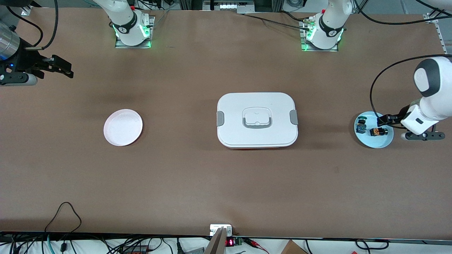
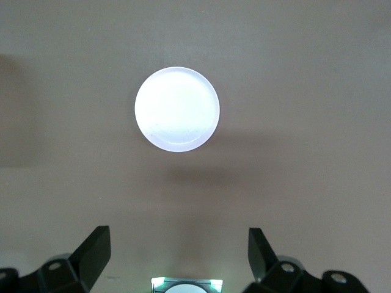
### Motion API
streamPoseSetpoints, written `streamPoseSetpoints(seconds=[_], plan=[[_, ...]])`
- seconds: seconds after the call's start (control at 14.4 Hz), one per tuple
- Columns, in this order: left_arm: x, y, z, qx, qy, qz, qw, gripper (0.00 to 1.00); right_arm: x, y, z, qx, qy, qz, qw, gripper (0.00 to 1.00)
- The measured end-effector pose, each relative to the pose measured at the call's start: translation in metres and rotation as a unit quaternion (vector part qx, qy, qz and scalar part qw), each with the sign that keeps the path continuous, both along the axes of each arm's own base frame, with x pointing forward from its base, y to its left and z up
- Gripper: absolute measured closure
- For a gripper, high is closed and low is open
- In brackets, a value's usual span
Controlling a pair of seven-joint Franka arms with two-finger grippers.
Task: Transfer orange switch to right arm and place
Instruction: 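Close the left gripper on the orange switch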
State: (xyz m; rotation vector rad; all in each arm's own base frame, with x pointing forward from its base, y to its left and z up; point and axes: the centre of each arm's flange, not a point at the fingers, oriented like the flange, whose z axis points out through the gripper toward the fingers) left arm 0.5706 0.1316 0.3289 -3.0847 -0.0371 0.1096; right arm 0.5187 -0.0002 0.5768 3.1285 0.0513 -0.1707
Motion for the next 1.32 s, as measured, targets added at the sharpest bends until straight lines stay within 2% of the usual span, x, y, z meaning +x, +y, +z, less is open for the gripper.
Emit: streamPoseSetpoints(seconds=[0.28,0.42,0.77,1.32], plan=[[-0.015,0.02,-0.031,0.006,-0.049,-0.001,0.999,0.0,0.001,0.0,-0.002,0.0,0.002,0.0,1.0,0.0],[-0.016,0.031,-0.04,0.008,-0.057,-0.005,0.998,0.0,0.002,-0.001,-0.003,0.0,0.003,-0.001,1.0,0.0],[-0.025,0.062,-0.067,0.004,-0.045,0.01,0.999,0.0,0.002,-0.003,-0.004,0.0,0.004,-0.003,1.0,0.0],[-0.024,0.063,-0.08,0.002,-0.043,0.008,0.999,0.0,0.002,-0.003,-0.005,0.0,0.005,-0.003,1.0,0.0]])
